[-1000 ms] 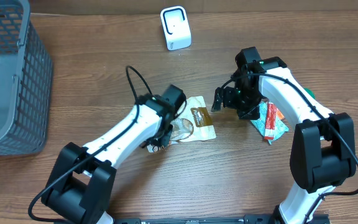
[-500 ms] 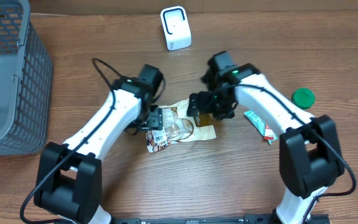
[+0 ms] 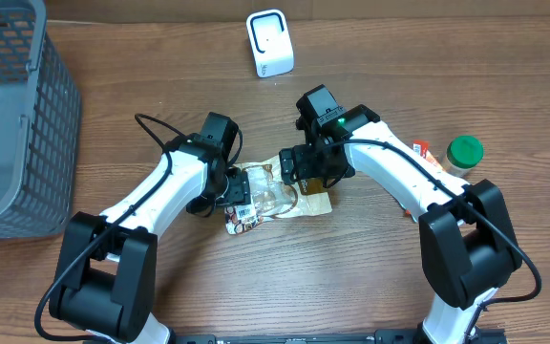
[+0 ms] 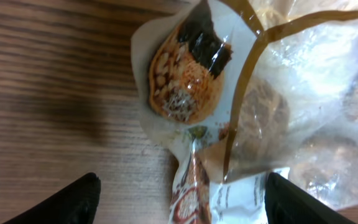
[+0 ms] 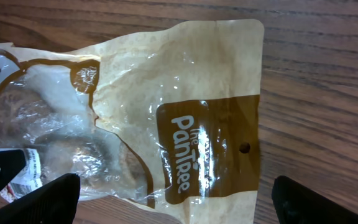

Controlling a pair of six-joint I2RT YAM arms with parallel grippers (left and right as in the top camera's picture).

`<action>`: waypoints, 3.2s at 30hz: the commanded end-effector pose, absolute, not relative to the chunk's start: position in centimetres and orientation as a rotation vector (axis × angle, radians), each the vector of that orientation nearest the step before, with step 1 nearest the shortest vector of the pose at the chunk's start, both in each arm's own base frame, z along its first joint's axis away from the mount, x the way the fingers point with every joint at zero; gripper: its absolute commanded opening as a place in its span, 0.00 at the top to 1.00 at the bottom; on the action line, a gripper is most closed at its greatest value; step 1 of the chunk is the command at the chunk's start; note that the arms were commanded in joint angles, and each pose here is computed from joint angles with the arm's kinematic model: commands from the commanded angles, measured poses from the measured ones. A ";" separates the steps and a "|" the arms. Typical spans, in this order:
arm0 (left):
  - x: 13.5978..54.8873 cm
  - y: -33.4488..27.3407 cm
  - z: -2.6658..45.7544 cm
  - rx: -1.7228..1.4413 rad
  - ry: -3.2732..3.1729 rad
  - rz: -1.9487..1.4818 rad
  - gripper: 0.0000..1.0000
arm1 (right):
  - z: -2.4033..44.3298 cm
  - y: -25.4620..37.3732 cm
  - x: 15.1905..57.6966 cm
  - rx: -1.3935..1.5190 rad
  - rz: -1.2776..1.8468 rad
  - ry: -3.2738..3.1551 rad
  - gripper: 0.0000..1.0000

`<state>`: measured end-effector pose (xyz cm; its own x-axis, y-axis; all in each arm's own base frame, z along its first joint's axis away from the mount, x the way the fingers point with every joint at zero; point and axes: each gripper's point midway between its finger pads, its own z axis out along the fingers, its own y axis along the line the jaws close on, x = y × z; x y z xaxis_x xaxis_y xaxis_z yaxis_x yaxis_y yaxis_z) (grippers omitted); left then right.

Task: Scan the item barcode
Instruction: 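Close the right gripper on the snack bag beside the left gripper, then release the bag from the left gripper and pull it back left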

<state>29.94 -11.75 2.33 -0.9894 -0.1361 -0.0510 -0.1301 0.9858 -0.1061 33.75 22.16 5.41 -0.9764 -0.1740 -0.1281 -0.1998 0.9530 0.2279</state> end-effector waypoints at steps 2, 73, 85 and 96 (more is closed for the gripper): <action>29.2 -11.9 1.4 -0.240 3.092 -0.178 0.25 | 4.9 22.1 33.9 -0.293 0.331 3.000 0.00; 28.3 -10.6 -0.8 -0.173 3.079 -0.107 0.32 | 0.4 29.9 28.1 -0.061 1.113 2.963 0.81; 33.3 -8.1 2.0 -0.234 2.948 -0.100 0.26 | 0.2 29.5 27.8 -0.038 1.101 2.990 0.96; 37.6 -1.9 4.6 -0.378 2.811 -0.010 0.21 | 0.3 29.6 28.0 -0.045 1.106 2.977 0.96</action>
<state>36.21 -3.53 3.84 -0.9324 -0.2591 -0.2522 -0.2499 0.9659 -0.0684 28.44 29.64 1.05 -0.9995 -0.0280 0.0154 -0.0110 0.7531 0.6578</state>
